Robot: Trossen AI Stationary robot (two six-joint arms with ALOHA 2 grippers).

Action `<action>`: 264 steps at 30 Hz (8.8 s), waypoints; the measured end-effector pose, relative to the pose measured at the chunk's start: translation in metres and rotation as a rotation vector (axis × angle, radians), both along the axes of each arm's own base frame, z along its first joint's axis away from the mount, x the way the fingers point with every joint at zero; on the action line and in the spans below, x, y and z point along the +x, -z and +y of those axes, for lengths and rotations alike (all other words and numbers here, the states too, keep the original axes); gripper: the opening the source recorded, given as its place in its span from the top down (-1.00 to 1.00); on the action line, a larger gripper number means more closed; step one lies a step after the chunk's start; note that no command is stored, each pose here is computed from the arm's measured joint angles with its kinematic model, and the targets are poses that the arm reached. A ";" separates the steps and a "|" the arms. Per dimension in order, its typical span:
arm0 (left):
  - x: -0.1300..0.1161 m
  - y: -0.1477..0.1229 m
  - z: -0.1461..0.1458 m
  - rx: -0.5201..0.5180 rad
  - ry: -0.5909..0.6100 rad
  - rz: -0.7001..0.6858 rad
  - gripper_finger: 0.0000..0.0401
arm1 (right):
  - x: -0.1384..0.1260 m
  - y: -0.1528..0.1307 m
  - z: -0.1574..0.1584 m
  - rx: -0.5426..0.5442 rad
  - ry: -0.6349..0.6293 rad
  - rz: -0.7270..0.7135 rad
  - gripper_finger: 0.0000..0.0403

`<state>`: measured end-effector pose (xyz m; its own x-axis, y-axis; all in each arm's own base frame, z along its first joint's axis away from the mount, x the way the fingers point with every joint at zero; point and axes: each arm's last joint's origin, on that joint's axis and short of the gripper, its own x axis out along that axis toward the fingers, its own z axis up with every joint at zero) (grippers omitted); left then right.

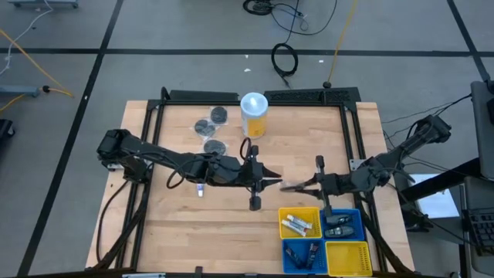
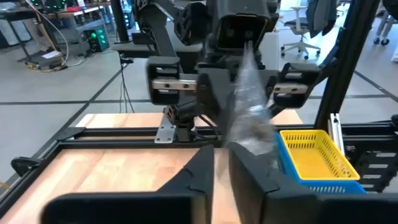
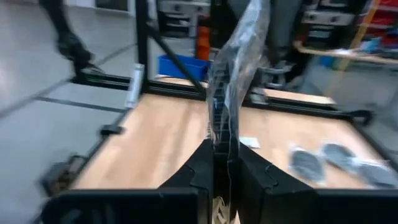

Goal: Pick & Place Travel size toiletries
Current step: Put the hairbrush into the bottom yellow basket

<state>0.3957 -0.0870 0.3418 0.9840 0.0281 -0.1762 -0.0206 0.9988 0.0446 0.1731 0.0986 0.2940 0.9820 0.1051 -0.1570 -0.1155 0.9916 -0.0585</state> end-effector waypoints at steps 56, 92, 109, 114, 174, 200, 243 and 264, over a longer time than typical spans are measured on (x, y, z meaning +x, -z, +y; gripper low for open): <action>-0.001 0.003 0.003 0.087 -0.095 0.035 0.19 | -0.073 0.073 0.090 0.745 -0.312 1.318 0.89; -0.001 0.003 0.003 0.088 -0.096 0.034 0.20 | -0.088 0.111 0.092 0.781 -0.306 1.298 0.24; -0.001 0.003 0.003 0.102 -0.093 0.036 0.20 | -0.083 0.099 0.098 0.862 -0.434 1.211 0.25; -0.002 0.004 0.003 0.097 -0.094 0.052 0.20 | -0.078 0.092 0.094 0.862 -0.479 1.145 0.32; -0.118 0.198 0.124 0.101 -0.402 1.127 0.20 | 0.015 0.056 0.014 0.396 -0.510 0.220 0.36; -0.121 0.205 0.150 -0.034 -0.577 1.018 1.00 | 0.015 0.056 0.014 0.394 -0.509 0.220 0.36; -0.088 0.076 0.002 -0.144 0.464 -0.072 1.00 | 0.020 0.050 0.008 0.092 -0.315 0.016 0.36; -0.034 0.099 -0.022 -0.085 0.586 -0.205 1.00 | 0.030 0.048 -0.008 0.066 -0.191 -0.030 0.35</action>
<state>0.3619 -0.1088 0.2424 0.8456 -0.5323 0.0401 0.5320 0.8465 0.0175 0.2028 0.0903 0.2463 0.9474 0.2988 -0.1146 -0.3009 0.9537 -0.0007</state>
